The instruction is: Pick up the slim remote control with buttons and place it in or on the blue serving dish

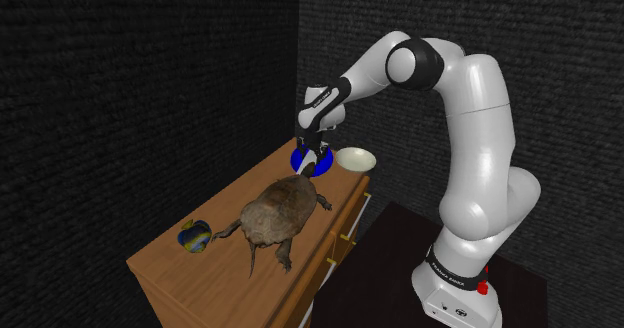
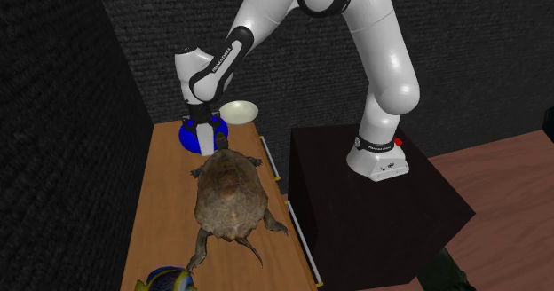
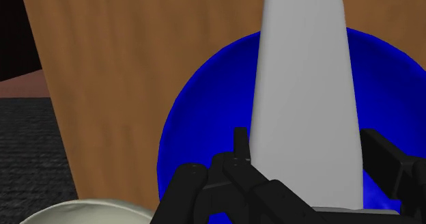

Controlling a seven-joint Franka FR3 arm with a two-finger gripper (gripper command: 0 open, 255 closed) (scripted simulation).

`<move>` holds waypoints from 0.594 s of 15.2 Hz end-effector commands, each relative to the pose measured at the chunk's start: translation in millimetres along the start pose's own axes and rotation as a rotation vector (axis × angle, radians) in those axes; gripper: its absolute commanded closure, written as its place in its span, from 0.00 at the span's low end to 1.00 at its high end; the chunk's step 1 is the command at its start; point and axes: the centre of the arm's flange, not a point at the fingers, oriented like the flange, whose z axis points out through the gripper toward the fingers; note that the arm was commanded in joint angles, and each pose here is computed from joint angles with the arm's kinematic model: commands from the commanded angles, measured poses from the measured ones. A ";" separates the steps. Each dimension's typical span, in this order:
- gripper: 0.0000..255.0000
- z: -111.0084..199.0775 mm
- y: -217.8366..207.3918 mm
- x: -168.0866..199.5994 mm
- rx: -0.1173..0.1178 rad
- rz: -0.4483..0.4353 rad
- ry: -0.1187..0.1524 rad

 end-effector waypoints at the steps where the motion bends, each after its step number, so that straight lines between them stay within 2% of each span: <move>1: 1.00 5.2 1.9 -2.2 -0.009 -0.002 -0.006; 2: 1.00 5.2 1.9 -2.2 -0.009 -0.002 -0.006; 3: 0.00 4.5 2.3 -2.4 -0.009 -0.002 -0.006; 8: 0.00 5.2 1.9 -2.2 -0.009 -0.002 -0.006; 9: 0.00 -8.0 1.8 -2.2 -0.009 -0.002 -0.006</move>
